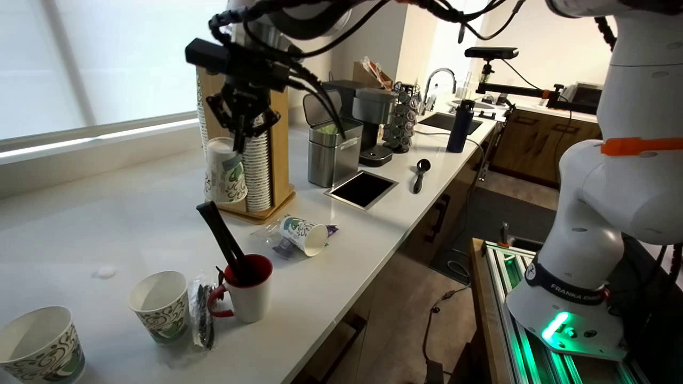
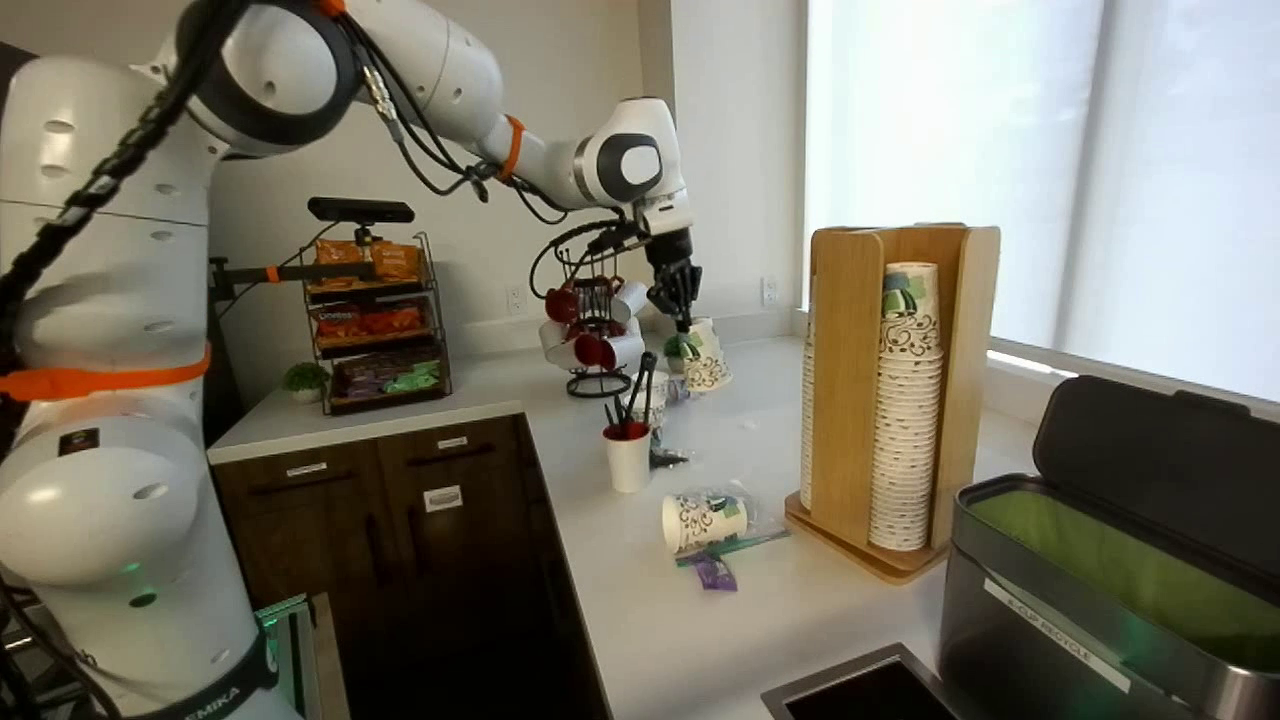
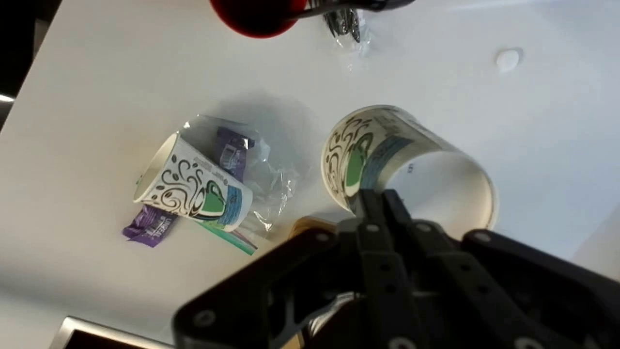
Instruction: Put one cup on the countertop
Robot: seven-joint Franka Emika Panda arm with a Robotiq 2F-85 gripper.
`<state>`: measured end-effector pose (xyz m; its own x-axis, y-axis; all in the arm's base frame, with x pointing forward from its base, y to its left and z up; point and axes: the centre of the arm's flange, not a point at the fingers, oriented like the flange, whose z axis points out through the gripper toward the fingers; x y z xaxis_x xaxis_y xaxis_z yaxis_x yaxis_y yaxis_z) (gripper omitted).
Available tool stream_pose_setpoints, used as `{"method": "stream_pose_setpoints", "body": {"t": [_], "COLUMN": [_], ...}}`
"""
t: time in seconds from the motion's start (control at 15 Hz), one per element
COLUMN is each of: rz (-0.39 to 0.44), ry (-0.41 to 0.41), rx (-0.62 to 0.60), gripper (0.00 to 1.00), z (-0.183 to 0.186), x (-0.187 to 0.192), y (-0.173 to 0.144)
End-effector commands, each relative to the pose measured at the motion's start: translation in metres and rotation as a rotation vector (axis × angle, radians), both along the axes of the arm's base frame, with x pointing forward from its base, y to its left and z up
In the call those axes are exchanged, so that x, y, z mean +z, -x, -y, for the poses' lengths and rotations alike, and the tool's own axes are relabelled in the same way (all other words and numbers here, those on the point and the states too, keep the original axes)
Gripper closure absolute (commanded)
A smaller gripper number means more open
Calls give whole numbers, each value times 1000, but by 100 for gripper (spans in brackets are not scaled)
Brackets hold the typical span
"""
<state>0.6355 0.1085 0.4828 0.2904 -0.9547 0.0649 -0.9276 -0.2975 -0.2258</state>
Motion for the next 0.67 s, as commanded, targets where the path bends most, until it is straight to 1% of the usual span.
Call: {"method": "stream_pose_setpoints", "body": {"t": [0.0,0.07,0.13,0.2,0.33,0.4,0.47,0.53,0.6], "rz": [-50,-75,-35,-45,-47,-40,-51,-95,-132], "ry": [51,44,32,33,34,34,29,9,-16], "rx": [-104,-110,-64,-63,-62,-63,-67,-71,-64], "gripper": [98,98,98,94,94,98,98,98,98], "z": [-40,-46,-33,-38,-37,-35,-34,-34,-33], "x": [-32,-38,-33,-42,-44,-39,-43,-55,-62], "y": [-49,-58,-23,-29,-30,-30,-37,-50,-53]}}
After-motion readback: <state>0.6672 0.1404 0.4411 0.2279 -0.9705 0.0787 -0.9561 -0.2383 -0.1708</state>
